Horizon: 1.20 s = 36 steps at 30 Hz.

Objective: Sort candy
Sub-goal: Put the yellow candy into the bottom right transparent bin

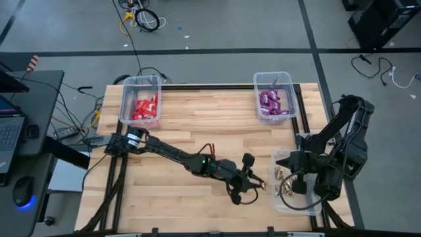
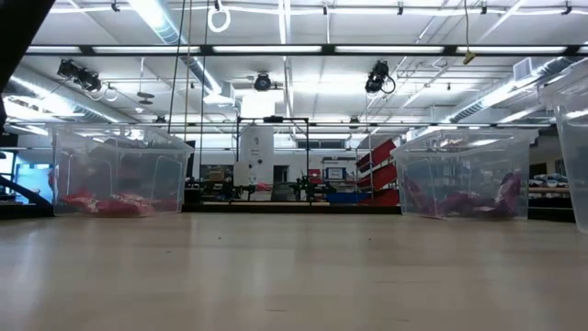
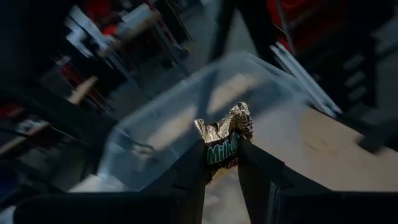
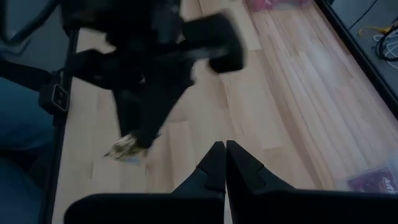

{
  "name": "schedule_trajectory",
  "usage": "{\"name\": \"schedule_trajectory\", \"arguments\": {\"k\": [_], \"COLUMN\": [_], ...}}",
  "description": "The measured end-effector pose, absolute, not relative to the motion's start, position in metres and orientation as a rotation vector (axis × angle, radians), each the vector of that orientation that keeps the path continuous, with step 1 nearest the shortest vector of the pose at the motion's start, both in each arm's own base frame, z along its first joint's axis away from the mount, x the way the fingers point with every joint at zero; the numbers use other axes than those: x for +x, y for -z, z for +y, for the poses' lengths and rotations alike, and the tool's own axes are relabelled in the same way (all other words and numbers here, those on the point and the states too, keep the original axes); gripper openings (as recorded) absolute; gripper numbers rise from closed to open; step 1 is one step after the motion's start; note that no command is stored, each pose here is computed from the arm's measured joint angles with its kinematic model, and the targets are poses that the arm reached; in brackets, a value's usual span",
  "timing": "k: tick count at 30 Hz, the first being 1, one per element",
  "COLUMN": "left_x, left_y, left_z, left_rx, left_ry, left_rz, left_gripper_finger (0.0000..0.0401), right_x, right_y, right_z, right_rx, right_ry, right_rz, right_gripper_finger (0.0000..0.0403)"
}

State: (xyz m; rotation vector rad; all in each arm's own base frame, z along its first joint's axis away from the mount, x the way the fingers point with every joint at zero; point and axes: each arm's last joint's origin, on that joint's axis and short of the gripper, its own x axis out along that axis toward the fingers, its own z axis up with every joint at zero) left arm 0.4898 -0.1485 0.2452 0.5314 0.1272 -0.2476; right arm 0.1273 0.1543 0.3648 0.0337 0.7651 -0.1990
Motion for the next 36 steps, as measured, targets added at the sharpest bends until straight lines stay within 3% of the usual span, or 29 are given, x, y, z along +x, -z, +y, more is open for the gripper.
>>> {"name": "schedule_trajectory", "arguments": {"k": [9,18,27,36], "left_x": [0.496,0.496,0.495,0.495], "left_y": [-0.269,-0.276,-0.275,-0.27], "left_z": [-0.116,-0.097,-0.098,-0.099], "left_rx": [0.589,0.79,0.861,0.902], "left_ry": [0.085,-0.366,-0.387,-0.351], "left_rz": [0.007,0.121,0.152,0.191], "left_gripper_finger": [0.0089,0.0089,0.0089,0.0089], "right_x": [0.123,0.137,0.152,0.152], "right_y": [-0.365,-0.353,-0.342,-0.342], "right_z": [0.168,0.168,0.159,0.149], "right_rx": [0.101,0.112,-0.007,0.072], "right_ry": [0.167,0.317,0.441,0.546], "right_rz": [0.72,0.707,0.77,0.753], "right_gripper_finger": [0.0,0.0,0.0013,0.0076]}}
